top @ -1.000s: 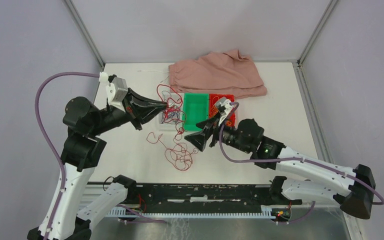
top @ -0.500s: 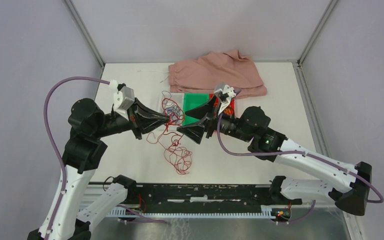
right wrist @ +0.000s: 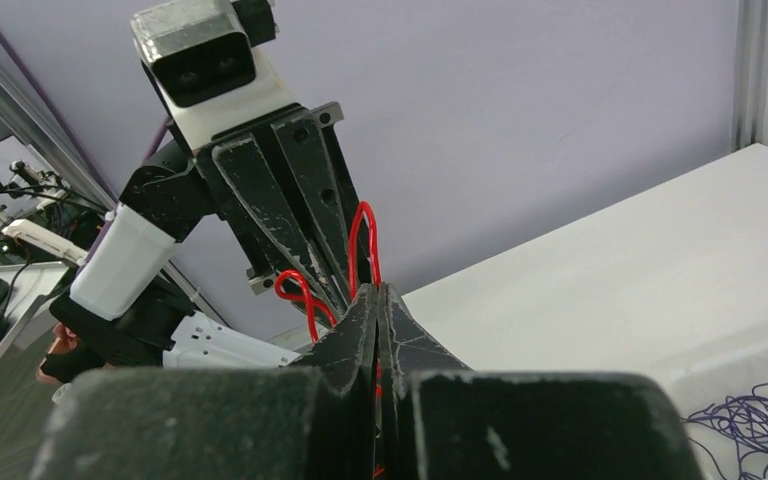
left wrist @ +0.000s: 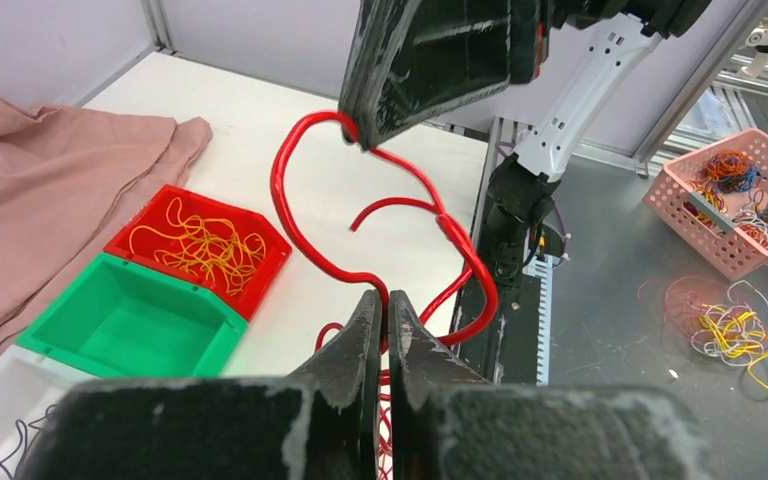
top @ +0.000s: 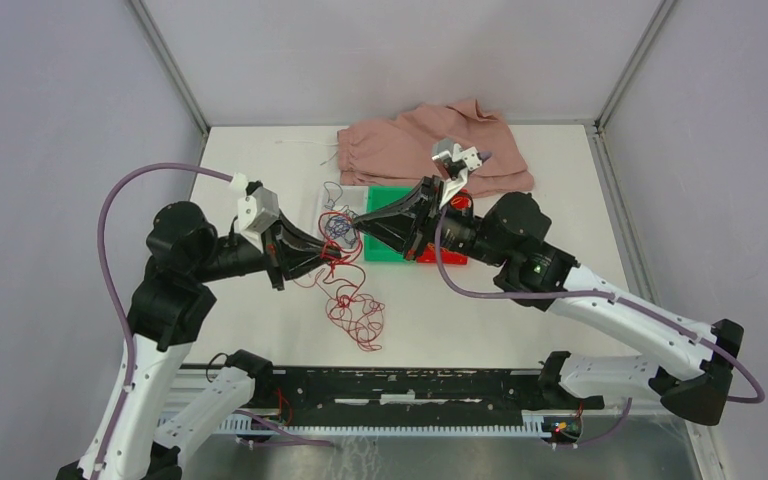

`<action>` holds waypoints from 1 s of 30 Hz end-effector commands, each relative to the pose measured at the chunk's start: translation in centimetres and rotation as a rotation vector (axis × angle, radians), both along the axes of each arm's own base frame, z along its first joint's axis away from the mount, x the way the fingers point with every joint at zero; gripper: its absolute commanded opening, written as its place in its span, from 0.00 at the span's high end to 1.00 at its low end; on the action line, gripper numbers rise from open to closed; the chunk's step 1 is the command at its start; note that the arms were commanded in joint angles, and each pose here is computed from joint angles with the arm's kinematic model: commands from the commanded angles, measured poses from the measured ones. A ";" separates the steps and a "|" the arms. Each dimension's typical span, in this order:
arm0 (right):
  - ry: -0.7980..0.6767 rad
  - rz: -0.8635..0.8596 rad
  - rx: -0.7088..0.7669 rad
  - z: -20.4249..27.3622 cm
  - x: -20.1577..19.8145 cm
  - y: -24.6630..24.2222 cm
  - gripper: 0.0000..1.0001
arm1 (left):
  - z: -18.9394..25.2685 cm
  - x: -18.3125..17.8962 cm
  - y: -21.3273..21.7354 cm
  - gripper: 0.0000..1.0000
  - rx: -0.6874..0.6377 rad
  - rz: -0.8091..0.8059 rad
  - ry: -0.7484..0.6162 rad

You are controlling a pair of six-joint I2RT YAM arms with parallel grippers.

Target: Untangle the cables

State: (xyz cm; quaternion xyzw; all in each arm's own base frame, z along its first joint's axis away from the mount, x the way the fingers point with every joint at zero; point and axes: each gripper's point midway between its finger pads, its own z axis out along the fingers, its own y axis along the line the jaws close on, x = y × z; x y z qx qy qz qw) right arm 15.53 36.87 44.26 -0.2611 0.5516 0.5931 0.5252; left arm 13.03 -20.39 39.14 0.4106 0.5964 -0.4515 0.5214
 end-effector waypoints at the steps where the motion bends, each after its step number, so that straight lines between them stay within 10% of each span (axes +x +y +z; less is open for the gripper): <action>1: -0.023 0.053 0.056 3.4 -1.4 -0.6 1.00 | -0.3 0.0 0.1 0.90 0.016 -0.005 -0.058; 6: -0.012 0.100 0.054 4.1 -2.1 -0.4 0.99 | -0.4 0.2 0.0 0.49 0.003 -0.001 -0.051; 18: 0.018 0.087 -0.056 1.5 -1.4 0.4 0.99 | -3.3 1.1 0.4 0.52 0.089 0.014 -0.059; 24: 0.152 -0.224 -0.566 -14.4 3.1 -3.6 0.44 | -8.8 1.6 2.2 0.56 0.322 0.006 -0.131; 30: 0.404 -0.151 -0.823 -27.9 -1.0 -7.2 0.34 | -9.3 1.6 2.3 0.54 0.344 -0.014 -0.148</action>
